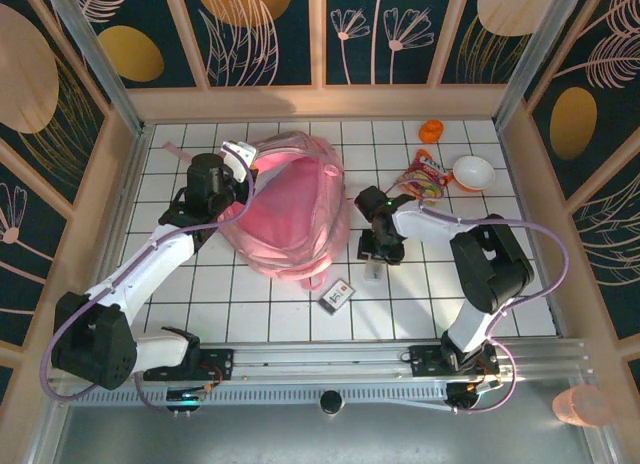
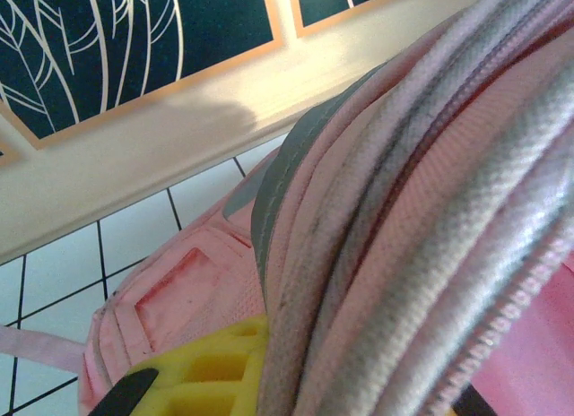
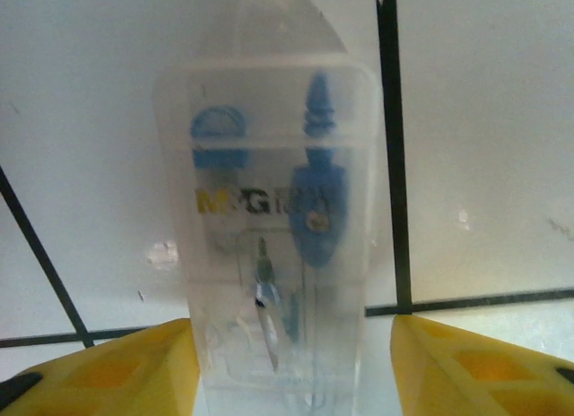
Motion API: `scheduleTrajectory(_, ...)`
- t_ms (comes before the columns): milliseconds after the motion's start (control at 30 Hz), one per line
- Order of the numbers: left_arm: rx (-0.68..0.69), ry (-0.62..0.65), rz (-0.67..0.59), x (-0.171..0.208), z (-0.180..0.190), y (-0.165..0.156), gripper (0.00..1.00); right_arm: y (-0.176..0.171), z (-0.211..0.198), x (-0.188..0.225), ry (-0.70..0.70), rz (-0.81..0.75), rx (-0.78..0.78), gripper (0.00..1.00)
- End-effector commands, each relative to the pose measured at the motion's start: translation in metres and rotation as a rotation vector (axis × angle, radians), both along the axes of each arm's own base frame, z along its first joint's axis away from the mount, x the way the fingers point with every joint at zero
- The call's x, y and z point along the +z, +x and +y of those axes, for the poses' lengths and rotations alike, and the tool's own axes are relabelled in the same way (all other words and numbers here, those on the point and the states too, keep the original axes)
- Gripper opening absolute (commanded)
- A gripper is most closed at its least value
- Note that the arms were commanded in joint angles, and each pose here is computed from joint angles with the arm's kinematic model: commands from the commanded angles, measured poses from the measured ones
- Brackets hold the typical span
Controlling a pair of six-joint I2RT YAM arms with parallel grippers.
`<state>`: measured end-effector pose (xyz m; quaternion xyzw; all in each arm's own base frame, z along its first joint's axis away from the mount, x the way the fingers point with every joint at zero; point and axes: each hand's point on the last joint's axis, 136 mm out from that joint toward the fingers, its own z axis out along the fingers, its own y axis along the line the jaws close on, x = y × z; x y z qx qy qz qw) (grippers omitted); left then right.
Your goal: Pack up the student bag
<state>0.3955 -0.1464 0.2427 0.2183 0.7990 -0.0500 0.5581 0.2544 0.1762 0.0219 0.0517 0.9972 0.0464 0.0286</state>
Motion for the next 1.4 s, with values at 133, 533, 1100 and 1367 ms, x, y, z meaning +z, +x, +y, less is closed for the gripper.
scheduleTrajectory(133,0.000,-0.081,-0.151,0.051,-0.001,0.004,0.00,-0.006,-0.004,-0.021,0.009,0.047,0.037,0.42)
scheduleTrajectory(533,-0.006,-0.084,-0.159,0.054,-0.002,0.003,0.00,0.036,0.026,0.074,0.143,-0.163,-0.011,0.40)
scheduleTrajectory(1100,-0.032,-0.125,-0.162,0.060,-0.008,0.002,0.00,0.081,0.188,0.179,0.790,-0.374,0.013,0.49)
scheduleTrajectory(1367,-0.053,-0.129,-0.150,0.055,-0.011,0.000,0.00,0.082,0.177,0.175,0.812,-0.384,-0.040,0.67)
